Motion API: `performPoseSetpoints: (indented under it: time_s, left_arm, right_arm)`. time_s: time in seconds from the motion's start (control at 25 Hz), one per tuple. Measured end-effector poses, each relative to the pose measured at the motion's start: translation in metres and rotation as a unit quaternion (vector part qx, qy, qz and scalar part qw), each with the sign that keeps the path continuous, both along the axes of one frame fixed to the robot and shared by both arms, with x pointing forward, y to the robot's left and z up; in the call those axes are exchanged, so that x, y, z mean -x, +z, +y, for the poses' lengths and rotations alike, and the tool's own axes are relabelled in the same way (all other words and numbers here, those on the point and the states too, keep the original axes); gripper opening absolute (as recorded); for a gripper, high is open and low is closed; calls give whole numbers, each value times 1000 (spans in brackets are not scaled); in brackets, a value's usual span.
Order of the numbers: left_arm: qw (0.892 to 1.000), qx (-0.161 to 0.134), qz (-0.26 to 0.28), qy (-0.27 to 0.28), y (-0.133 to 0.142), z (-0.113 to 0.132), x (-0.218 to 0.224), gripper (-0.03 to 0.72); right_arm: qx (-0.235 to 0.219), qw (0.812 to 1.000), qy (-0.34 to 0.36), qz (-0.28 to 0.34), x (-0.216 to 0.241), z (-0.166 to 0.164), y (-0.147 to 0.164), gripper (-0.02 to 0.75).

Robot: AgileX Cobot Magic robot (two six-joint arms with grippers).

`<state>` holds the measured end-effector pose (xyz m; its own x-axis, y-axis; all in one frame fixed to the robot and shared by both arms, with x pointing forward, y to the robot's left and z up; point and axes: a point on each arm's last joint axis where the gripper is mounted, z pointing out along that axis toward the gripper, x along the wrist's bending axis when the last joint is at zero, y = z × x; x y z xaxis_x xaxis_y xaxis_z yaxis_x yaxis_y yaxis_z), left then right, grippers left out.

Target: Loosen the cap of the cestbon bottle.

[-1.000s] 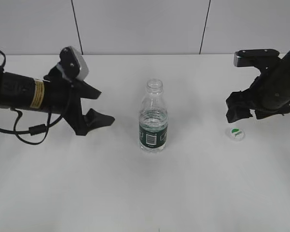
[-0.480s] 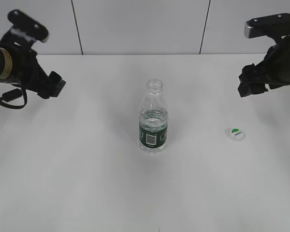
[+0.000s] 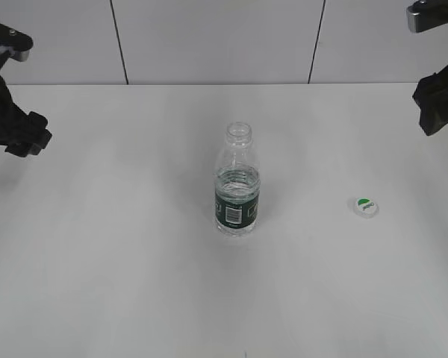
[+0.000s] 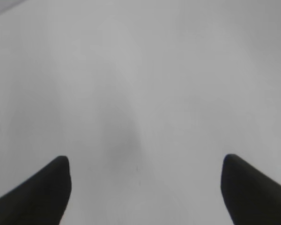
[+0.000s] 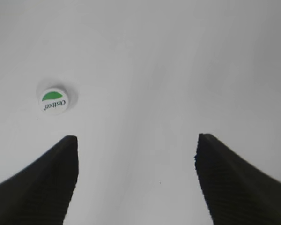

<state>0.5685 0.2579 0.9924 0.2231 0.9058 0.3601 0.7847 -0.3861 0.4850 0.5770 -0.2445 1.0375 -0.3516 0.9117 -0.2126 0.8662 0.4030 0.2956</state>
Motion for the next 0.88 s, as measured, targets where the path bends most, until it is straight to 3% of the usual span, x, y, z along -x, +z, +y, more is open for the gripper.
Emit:
performPoseSetpoints:
  time_s: [0.2,0.36,0.52,0.88]
  left_arm:
    - [994,56,97,18,22,2,1,587]
    - [990,47,134,22,32,4,4,587]
    - [983,43,174,32,31,5,11,587]
    - [978,72,191,46,52,4,32,587]
  right_arm:
    - [16,999,-17,46,5,-9,13,594]
    - [9,997,-31,73,10,-22,15,594]
    - [-40,993,-51,95,17,-38,21,594]
    - [-71,995,-61,39,43,-46,61,591]
